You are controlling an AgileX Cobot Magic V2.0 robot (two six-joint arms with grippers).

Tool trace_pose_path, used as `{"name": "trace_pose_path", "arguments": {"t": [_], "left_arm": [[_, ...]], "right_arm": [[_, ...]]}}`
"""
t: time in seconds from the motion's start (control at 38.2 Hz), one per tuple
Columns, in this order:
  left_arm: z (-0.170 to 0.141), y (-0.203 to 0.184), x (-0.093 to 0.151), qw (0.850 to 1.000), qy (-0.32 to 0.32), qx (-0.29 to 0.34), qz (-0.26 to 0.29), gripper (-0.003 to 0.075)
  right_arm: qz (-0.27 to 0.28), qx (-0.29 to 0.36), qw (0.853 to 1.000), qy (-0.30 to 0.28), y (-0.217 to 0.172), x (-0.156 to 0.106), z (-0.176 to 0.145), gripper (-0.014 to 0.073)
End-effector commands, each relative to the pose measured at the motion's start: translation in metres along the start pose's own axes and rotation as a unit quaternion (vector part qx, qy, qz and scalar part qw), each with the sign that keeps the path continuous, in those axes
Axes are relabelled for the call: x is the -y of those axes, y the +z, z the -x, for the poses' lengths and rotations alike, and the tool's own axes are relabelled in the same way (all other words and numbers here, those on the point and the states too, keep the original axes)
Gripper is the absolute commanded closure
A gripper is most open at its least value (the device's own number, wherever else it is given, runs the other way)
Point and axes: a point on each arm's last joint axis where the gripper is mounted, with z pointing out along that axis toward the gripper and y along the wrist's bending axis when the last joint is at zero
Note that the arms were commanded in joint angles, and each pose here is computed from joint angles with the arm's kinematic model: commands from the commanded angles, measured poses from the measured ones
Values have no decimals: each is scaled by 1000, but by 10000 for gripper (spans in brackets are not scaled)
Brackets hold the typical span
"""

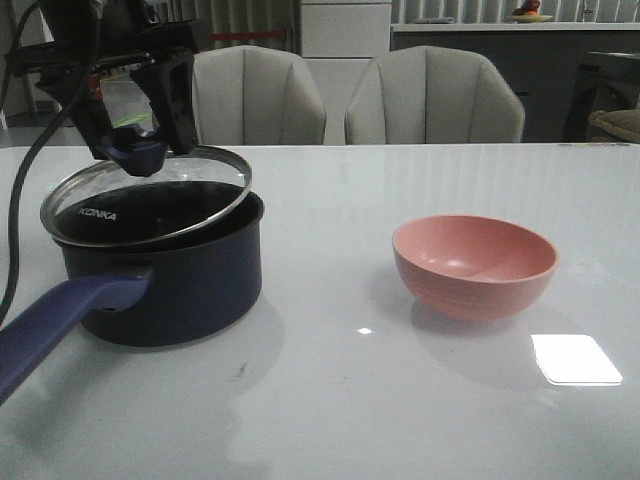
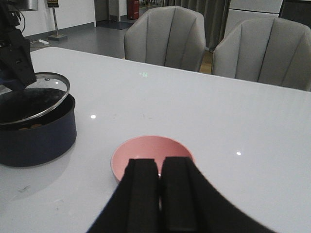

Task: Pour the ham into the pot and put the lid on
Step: 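Lower the glass lid onto the pot with the left gripper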

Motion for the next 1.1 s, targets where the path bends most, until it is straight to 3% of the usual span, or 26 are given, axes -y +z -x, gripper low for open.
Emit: {"name": "trace_pose_path", "arguments": {"t": [0.0, 0.16, 0.34, 0.84, 1.07], "left_arm": [[0, -31, 9, 999, 7, 41, -14, 459], [-1, -31, 10, 999, 11, 39, -17, 446], [-2, -31, 10, 999, 10, 32, -20, 360], [-2, -30, 12, 999, 10, 28, -25, 335], [-1, -10, 19, 1000, 19, 2, -23, 174]], "right_arm": [[-2, 49, 999, -3, -1, 0, 16, 436], [-2, 49, 999, -3, -1, 0, 16, 436], [-2, 49, 999, -3, -1, 0, 16, 436], [-2, 49, 999, -3, -1, 0, 16, 436], [-2, 49, 999, -3, -1, 0, 16, 436]]}}
